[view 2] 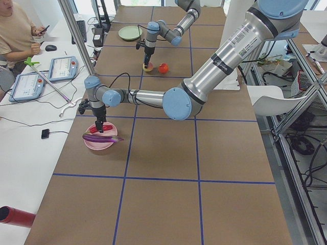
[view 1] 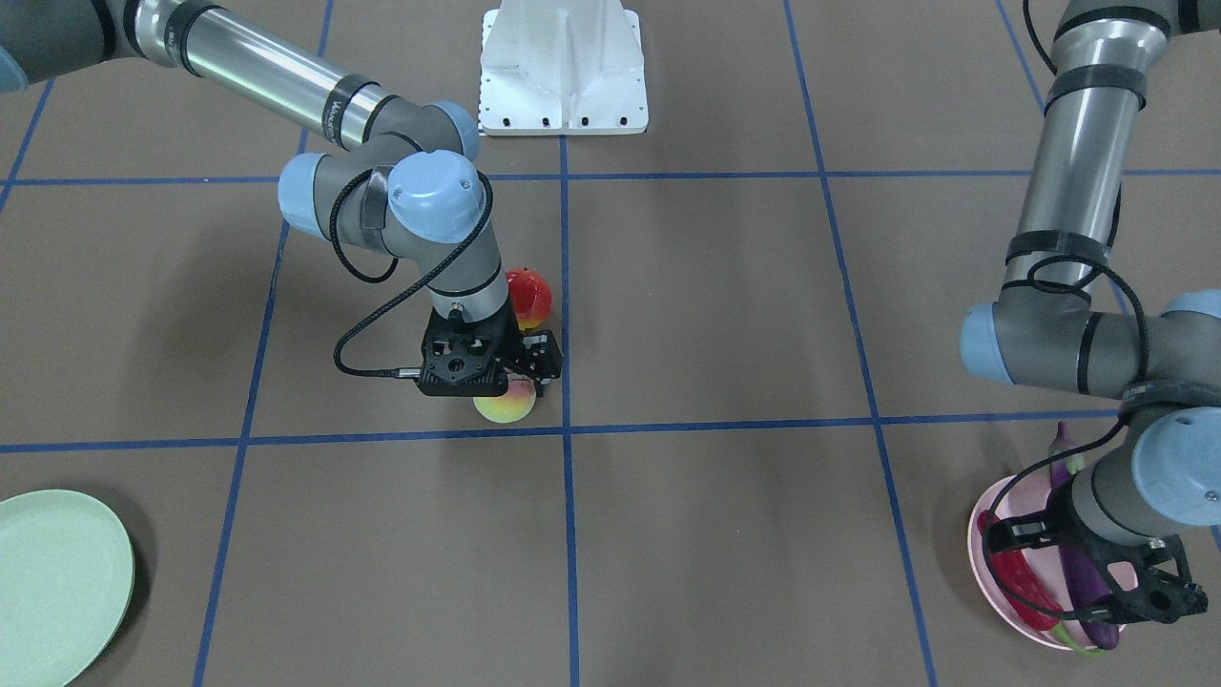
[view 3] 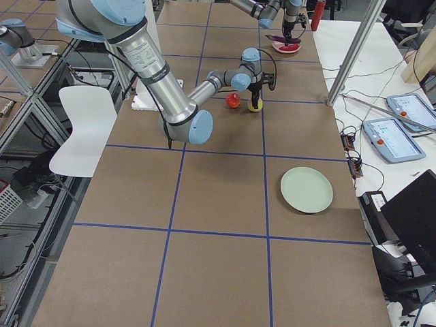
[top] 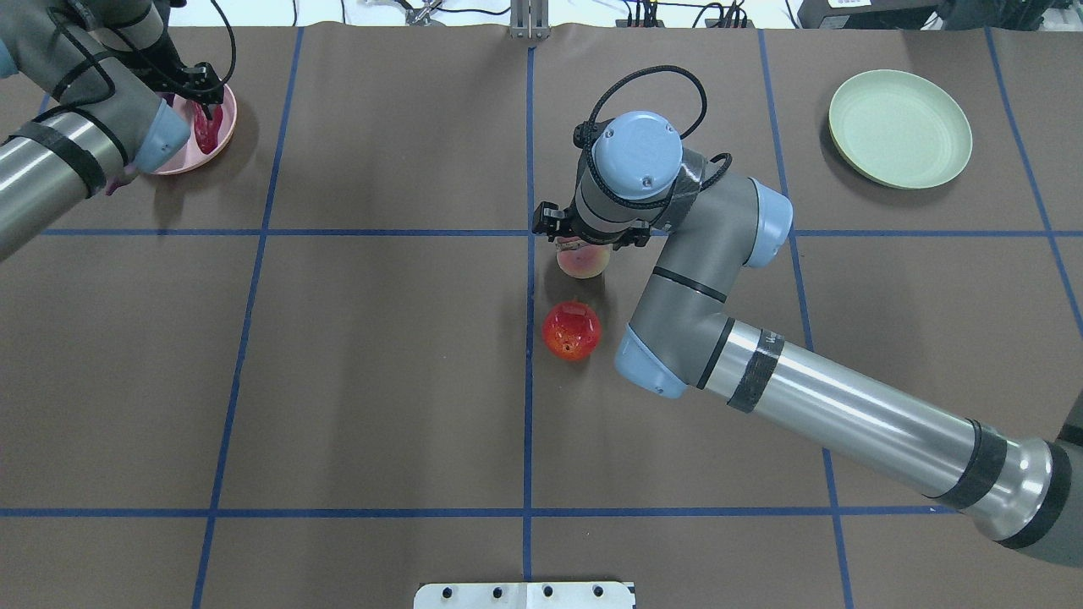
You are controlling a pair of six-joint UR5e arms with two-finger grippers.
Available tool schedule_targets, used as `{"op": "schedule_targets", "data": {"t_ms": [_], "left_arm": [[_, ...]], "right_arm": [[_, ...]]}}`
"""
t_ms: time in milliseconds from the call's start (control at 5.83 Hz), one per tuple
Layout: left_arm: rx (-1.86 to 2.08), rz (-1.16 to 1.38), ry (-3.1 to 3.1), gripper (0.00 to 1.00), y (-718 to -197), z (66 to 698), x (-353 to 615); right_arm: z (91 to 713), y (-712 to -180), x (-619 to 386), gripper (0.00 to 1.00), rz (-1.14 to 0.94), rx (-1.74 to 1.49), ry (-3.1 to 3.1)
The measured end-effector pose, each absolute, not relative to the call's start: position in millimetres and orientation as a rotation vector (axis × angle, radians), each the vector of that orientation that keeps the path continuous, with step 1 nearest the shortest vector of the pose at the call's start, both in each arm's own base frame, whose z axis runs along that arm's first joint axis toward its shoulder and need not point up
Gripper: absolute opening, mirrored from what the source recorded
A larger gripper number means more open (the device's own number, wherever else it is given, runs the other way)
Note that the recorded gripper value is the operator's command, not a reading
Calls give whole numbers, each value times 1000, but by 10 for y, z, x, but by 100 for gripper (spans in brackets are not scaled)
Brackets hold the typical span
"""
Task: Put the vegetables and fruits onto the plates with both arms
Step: 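Release the chili on the pink plate while the right gripper grasps the peach, then carry the peach to the green plate with the right gripper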
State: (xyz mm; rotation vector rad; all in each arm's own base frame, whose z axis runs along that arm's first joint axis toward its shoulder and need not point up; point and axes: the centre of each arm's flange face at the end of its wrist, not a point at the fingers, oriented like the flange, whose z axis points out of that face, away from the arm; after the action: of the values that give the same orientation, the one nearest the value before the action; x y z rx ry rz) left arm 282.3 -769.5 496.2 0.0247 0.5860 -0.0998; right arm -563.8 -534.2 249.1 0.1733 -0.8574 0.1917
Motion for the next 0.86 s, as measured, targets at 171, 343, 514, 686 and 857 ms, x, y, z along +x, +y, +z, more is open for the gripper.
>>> {"op": "schedule_targets", "data": {"t_ms": [171,343,514,686,857], "left_arm": [[26,-99,587,100,-7691,4956,2826],[27,-104,590,100,-7693,4932,2828],[33,-120,601,100,-7687,4823,2870],[52,-134,625,100,-7669,4594,2920],[69,-155,657,100,-7622,4323,2999]], "right_arm": [[2508,-5325,-5667,2,192,173,-853],[2506,-5318,-5676,0,200,171,-853],[2497,-5319,-5661,0,209,164,-858],[2420,-5416,-5484,0,222,156,-881],[2348,-5628,-5094,0,236,125,-921]]}}
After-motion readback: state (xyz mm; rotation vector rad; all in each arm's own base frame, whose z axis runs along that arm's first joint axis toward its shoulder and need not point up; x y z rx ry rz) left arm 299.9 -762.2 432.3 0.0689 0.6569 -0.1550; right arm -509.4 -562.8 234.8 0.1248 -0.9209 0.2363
